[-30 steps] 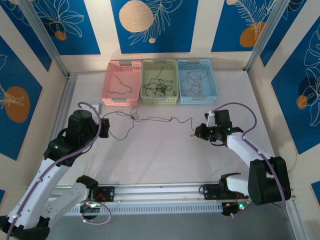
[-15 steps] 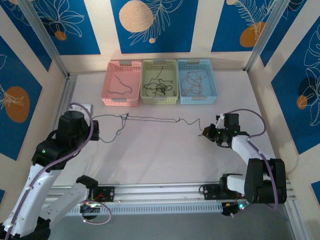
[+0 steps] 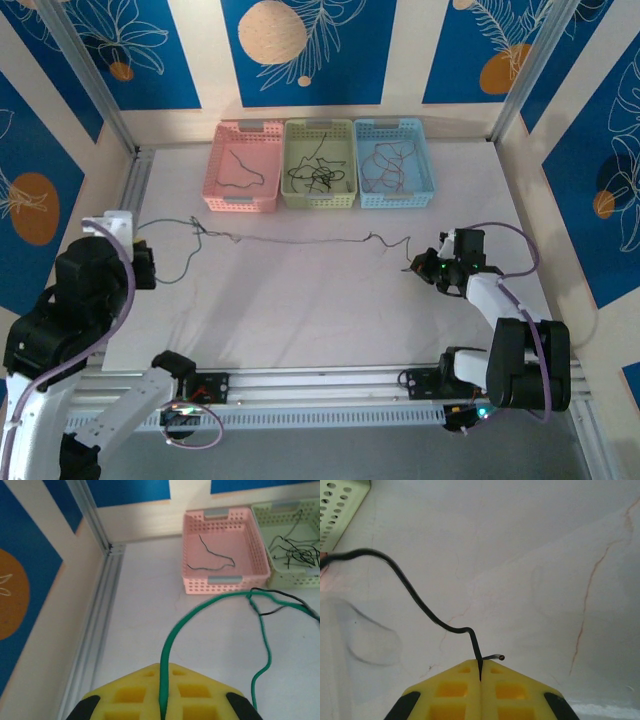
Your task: Untangle the cables
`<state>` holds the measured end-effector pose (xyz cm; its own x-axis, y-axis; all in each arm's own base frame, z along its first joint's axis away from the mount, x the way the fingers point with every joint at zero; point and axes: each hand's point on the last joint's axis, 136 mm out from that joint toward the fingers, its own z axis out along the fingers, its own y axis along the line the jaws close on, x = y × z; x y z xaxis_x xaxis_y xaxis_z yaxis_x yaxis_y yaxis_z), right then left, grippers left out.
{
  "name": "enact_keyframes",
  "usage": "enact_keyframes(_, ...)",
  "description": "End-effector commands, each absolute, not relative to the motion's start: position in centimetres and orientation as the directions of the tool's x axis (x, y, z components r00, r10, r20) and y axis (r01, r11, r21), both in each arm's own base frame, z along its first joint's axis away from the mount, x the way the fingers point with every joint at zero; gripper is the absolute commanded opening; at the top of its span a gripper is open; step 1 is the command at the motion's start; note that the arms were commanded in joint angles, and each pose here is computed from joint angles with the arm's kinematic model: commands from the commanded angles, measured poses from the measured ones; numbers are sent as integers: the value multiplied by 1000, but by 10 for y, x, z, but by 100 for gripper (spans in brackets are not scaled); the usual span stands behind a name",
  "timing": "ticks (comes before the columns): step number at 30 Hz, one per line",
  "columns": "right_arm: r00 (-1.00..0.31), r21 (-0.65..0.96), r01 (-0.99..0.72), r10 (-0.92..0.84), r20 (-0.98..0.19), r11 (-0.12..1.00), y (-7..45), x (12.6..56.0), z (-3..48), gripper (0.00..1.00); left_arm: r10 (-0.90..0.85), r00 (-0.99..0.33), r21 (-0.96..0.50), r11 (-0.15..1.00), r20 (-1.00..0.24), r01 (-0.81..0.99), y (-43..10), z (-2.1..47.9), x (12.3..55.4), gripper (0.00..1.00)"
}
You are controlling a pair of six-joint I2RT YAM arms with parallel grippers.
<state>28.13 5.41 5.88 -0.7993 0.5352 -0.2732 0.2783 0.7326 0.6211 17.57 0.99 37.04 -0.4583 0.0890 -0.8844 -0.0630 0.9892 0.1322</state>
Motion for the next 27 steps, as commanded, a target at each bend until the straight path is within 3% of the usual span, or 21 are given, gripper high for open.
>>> enact_keyframes(1, -787, 617, 299, 554, -272, 728, 50, 279, 58, 0, 129, -486, 202, 974, -864, -101, 24, 369, 168, 0)
enact_keyframes(15, -781, 612, 312, 563, -270, 726, 48, 279, 56, 0, 214, -439, 342, 909, -872, -236, 62, 413, 146, 0)
enact_keyframes(27, -778, 611, 316, 567, -272, 726, 46, 279, 56, 0, 183, -381, 288, 927, -906, -239, 62, 431, 139, 0)
